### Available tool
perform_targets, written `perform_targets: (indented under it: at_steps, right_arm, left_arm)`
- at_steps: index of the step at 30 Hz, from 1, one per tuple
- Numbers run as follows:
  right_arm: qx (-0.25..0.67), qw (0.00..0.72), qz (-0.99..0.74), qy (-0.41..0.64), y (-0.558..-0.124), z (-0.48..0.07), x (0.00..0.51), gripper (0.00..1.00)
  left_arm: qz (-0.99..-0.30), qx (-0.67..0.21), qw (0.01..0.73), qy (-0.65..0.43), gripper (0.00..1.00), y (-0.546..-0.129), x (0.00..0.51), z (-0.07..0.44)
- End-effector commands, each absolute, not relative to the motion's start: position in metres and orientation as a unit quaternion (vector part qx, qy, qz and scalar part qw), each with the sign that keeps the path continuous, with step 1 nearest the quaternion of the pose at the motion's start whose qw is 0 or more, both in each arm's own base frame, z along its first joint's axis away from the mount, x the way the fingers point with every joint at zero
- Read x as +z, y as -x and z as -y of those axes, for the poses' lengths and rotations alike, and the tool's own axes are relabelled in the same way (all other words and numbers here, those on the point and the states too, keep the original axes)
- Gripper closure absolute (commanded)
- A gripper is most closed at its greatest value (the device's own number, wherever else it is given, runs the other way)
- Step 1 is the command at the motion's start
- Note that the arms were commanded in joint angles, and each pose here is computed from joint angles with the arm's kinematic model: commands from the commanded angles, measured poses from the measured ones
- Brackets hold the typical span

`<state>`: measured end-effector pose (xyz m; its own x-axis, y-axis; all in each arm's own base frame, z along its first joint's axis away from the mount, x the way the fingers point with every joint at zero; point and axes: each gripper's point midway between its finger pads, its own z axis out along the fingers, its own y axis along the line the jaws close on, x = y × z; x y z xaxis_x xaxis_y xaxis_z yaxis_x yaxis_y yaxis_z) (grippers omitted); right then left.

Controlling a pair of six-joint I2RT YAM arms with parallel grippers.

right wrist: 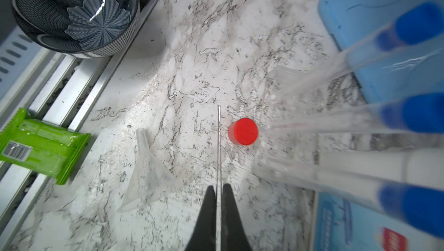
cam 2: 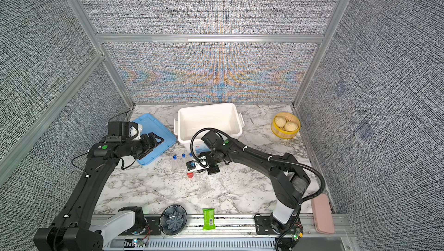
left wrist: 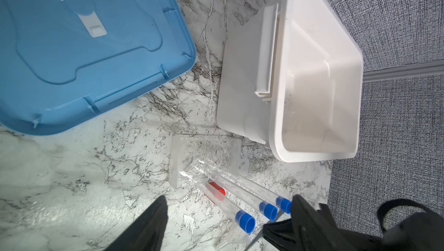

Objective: Organize the chemistry lab equipment
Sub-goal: 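Close the right gripper on the metal tweezers and lift them, then carry the metal tweezers over the white bin with the right gripper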

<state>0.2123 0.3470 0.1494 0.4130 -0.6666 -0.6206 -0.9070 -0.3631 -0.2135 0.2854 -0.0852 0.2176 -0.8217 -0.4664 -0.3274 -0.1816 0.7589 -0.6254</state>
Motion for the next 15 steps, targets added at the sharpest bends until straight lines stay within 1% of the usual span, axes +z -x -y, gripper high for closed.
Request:
perform_targets:
  at_steps: [1, 5, 8, 11, 15]
  right_arm:
    - [0.236, 0.284, -0.516, 0.773, -0.217, -0.329, 0.182, 1.00]
    - [0.207, 0.359, -0.530, 0.739, -0.255, -0.319, 0.232, 1.00]
    - [0.186, 0.397, -0.542, 0.717, -0.291, -0.317, 0.255, 1.00]
    - [0.168, 0.402, -0.562, 0.703, -0.328, -0.318, 0.262, 1.00]
    - [0.159, 0.402, -0.579, 0.691, -0.369, -0.326, 0.255, 1.00]
  left_arm:
    - [-0.906, -0.306, 0.238, 0.172, 0.19, -0.285, 0.221, 0.088]
    - [-0.902, -0.315, 0.242, 0.171, 0.19, -0.289, 0.216, 0.090]
    - [-0.901, -0.324, 0.232, 0.172, 0.19, -0.290, 0.214, 0.094]
    - [-0.899, -0.338, 0.221, 0.171, 0.19, -0.291, 0.210, 0.099]
    - [-0.899, -0.350, 0.203, 0.166, 0.18, -0.291, 0.206, 0.104]
